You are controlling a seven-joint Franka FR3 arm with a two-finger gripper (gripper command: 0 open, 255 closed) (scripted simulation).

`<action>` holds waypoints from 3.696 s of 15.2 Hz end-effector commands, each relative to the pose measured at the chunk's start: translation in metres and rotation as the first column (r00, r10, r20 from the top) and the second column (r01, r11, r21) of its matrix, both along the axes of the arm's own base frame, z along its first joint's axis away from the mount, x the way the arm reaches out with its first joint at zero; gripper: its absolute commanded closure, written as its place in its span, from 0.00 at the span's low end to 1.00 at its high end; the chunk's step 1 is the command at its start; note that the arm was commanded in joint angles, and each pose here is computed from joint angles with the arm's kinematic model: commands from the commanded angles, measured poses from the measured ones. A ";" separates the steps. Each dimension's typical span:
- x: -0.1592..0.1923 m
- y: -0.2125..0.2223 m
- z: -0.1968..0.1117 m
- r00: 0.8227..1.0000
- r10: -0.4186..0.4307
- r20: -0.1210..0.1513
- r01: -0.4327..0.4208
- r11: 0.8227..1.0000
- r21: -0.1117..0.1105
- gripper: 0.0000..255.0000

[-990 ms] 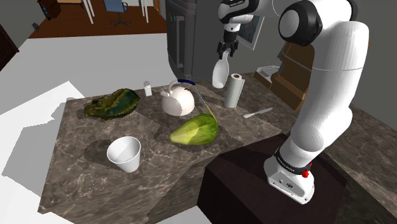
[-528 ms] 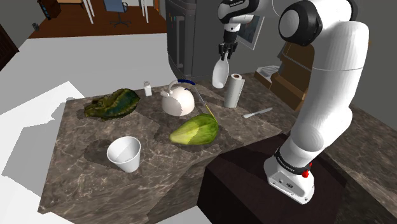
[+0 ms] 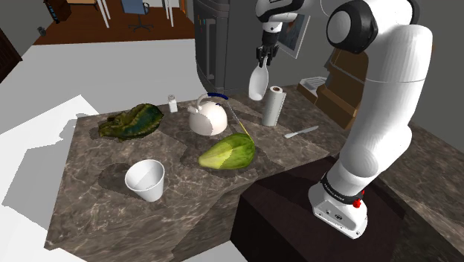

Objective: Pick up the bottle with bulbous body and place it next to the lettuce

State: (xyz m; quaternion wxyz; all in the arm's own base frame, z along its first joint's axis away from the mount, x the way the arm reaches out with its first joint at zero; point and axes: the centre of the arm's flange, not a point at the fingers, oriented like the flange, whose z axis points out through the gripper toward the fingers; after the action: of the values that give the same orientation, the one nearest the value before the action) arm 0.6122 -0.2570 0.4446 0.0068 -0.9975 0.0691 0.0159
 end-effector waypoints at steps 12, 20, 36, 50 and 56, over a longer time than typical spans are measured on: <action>-0.001 0.001 0.070 1.000 0.000 0.000 0.000 1.000 0.000 1.00; -0.001 0.001 0.112 1.000 0.000 0.000 0.000 1.000 0.000 1.00; -0.020 0.017 0.191 1.000 0.000 0.000 0.000 1.000 0.000 1.00; -0.152 0.132 0.250 1.000 0.000 0.000 0.000 1.000 0.000 1.00; -0.209 0.181 0.275 1.000 0.000 0.000 0.000 1.000 0.000 1.00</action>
State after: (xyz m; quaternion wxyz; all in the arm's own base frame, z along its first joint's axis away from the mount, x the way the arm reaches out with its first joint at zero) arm 0.4126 -0.0847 0.7147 0.0068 -0.9975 0.0688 0.0156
